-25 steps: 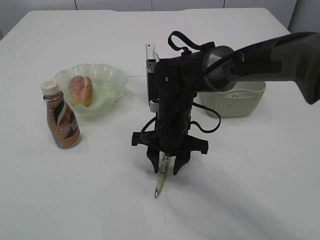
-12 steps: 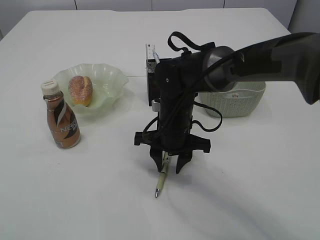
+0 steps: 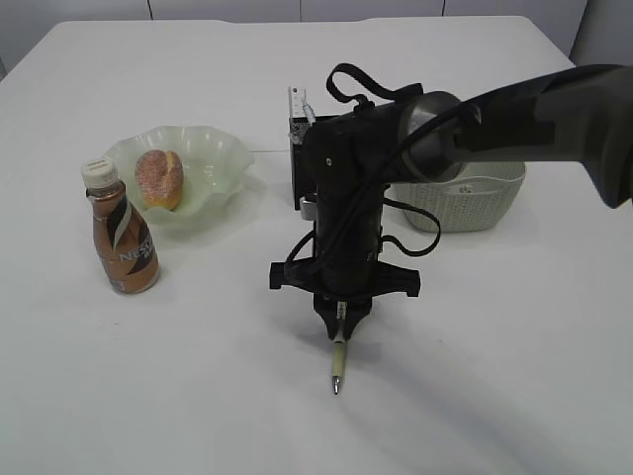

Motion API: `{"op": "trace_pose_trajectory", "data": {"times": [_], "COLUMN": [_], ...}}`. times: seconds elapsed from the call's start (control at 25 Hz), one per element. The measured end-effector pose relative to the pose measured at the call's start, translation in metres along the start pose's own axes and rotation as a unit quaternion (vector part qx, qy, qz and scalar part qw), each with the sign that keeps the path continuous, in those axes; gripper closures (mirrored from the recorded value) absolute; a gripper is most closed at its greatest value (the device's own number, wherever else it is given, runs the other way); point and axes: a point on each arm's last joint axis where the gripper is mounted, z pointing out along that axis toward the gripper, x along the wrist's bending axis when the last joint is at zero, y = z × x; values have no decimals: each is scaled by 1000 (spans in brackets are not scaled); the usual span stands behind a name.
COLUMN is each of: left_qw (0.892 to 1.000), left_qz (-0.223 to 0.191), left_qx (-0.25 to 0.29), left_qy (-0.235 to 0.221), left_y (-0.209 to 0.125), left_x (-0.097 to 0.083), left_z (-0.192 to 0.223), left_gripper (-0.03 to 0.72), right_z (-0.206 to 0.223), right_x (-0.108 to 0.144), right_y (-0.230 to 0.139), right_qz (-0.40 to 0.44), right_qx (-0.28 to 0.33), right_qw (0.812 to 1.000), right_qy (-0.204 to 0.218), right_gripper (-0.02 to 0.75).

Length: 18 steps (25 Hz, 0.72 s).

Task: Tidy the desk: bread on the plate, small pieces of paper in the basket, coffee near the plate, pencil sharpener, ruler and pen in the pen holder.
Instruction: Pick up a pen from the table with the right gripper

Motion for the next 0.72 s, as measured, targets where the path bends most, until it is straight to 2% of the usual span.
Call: {"op": "trace_pose_trajectory", "data": {"times": [0.28,0.48,0.72], "left_qw": [1000,1000,1000], "left_qz": [-1,-1,-1], "left_qx": [0,0,0], "left_qy": [-2,-2,-2], "left_y": [0,0,0], "left_x": [0,0,0], "left_z": [0,0,0], "left_gripper": [308,308,308], "right_z": [-1,-16,-26], "right_x": [-4,-1,17], "right_y": [1,3,-8], "right_qz": [-20,-98,-220], "right_qx": [-2,7,3], "right_qw": [1000,994,975], "right_qy": [-20,-40,-37], "right_gripper": [669,669,669]}}
